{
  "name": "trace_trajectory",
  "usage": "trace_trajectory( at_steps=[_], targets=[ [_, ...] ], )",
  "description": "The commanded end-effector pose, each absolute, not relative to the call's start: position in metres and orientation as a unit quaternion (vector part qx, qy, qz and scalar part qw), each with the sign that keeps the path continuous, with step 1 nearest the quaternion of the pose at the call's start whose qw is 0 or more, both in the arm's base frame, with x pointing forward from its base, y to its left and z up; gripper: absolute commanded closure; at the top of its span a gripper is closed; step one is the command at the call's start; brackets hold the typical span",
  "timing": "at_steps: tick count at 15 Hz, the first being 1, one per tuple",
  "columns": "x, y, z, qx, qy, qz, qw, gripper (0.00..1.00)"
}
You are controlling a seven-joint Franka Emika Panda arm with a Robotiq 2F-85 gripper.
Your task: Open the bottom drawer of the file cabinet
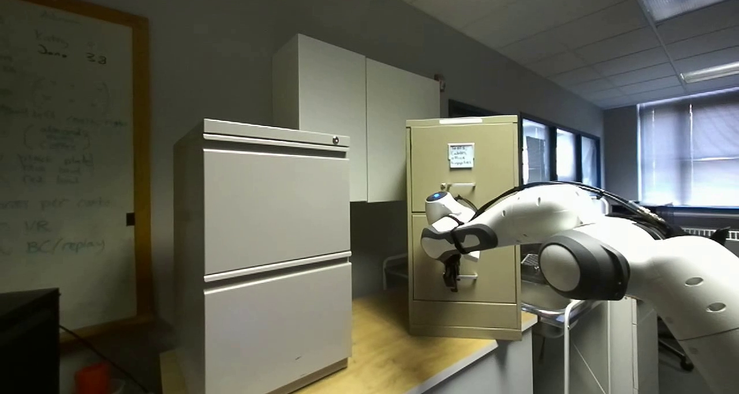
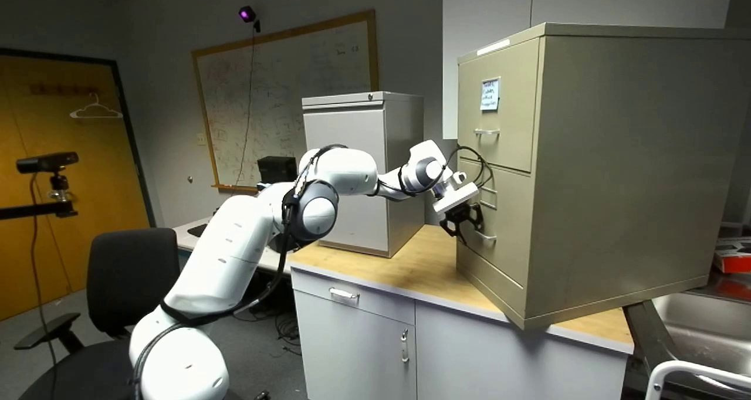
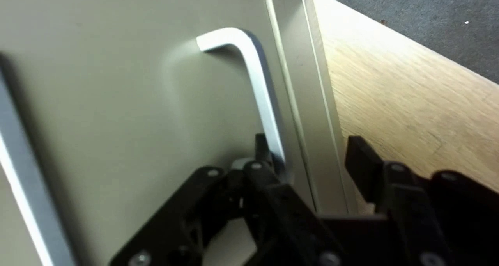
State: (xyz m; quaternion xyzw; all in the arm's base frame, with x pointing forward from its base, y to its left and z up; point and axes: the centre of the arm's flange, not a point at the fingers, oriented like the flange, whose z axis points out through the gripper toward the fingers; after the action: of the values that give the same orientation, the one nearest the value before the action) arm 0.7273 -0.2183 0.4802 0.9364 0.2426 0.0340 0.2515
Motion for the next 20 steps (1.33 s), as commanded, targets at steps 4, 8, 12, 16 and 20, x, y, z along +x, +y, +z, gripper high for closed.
trace_trajectory(
  at_steps=[4, 8, 12, 16, 20],
  targets=[
    [0.711, -0.204, 0.480, 0.935, 0.264, 0.022, 0.235, 0.96],
    [0.700, -0.186, 0.489, 0.928, 0.276, 0.015, 0.252, 0.98],
    [0.680, -0.163, 0.499, 0.918, 0.294, 0.011, 0.267, 0.96],
    [0.673, -0.155, 0.497, 0.906, 0.317, 0.004, 0.279, 0.96],
    [0.659, -0.137, 0.498, 0.905, 0.338, -0.015, 0.257, 0.96]
  ],
)
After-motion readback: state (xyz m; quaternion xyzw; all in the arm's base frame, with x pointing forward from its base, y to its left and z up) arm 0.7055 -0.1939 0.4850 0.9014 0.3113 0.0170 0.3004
